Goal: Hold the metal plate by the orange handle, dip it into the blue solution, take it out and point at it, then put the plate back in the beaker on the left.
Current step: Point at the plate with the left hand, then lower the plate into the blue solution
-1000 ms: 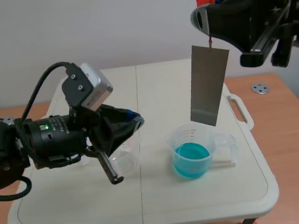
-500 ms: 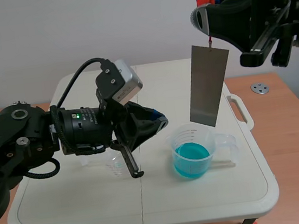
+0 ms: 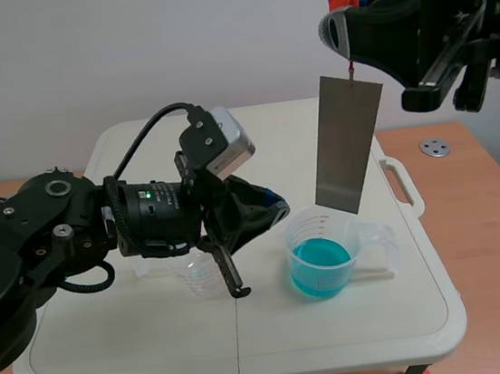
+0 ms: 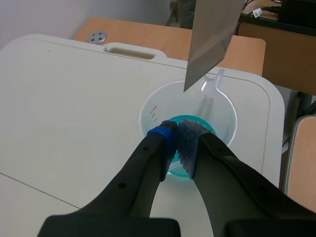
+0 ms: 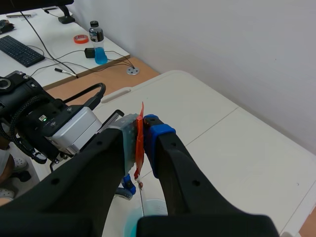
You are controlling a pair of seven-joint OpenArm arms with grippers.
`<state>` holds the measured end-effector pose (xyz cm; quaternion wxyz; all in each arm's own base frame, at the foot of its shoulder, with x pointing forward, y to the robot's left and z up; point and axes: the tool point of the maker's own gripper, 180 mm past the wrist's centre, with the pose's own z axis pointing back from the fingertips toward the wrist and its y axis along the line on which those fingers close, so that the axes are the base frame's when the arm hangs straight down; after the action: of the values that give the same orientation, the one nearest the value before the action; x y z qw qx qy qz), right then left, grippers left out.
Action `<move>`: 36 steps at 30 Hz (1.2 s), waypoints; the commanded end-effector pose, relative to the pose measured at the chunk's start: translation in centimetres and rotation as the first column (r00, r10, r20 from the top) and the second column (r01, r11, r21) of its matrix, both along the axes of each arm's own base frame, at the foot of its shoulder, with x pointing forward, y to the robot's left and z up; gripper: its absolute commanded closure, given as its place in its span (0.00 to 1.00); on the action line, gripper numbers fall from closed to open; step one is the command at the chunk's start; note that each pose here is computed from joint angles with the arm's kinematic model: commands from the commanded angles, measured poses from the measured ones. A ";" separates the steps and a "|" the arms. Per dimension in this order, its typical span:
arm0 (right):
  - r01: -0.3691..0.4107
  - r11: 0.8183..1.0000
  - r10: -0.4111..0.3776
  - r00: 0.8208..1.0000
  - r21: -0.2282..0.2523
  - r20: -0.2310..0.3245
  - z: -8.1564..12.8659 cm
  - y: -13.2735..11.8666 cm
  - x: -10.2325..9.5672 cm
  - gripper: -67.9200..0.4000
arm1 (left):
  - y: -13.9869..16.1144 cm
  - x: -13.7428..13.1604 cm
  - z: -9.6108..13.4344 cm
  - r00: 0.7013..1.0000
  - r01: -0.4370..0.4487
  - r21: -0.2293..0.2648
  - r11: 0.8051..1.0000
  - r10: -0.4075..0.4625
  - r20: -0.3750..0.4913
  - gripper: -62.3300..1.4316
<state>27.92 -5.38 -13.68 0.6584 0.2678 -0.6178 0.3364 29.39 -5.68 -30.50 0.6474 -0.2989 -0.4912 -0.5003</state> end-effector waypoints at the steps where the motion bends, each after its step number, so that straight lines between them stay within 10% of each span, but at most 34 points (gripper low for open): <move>1: -0.023 1.000 0.022 0.998 0.021 0.051 1.5 0.4 -0.3 0.98 | -0.4 0.2 1.1 1.000 0.008 -0.028 1.000 -0.007 0.021 0.90; 9: -0.023 0.999 0.022 0.998 0.024 0.053 1.6 0.4 -0.3 0.98 | 2.2 1.8 2.4 0.996 -0.087 -0.077 0.993 0.089 0.025 0.90; 21: -0.024 0.999 0.022 0.998 0.027 0.056 1.7 0.4 -0.3 0.98 | 17.7 0.8 6.6 0.914 -0.376 -0.010 0.927 0.373 0.161 0.90; 24: -0.024 0.999 0.022 0.998 0.028 0.057 1.7 0.4 -0.3 0.98 | 22.2 0.0 6.3 0.867 -0.480 0.044 0.876 0.465 0.181 0.90; 30: -0.020 0.999 0.018 0.999 0.028 0.046 1.4 0.3 -0.2 0.98 | 30.5 -3.2 4.1 0.715 -0.697 0.164 0.698 0.661 0.226 0.90; 36: -0.015 0.999 0.014 1.000 0.046 0.017 0.5 0.2 0.2 0.98 | 33.9 -10.0 -1.0 0.645 -0.745 0.337 0.576 0.750 0.147 0.90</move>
<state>28.08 -5.47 -13.63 0.6549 0.2743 -0.6226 0.3288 19.46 28.53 -31.37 0.8437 0.0645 -0.4560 -0.2758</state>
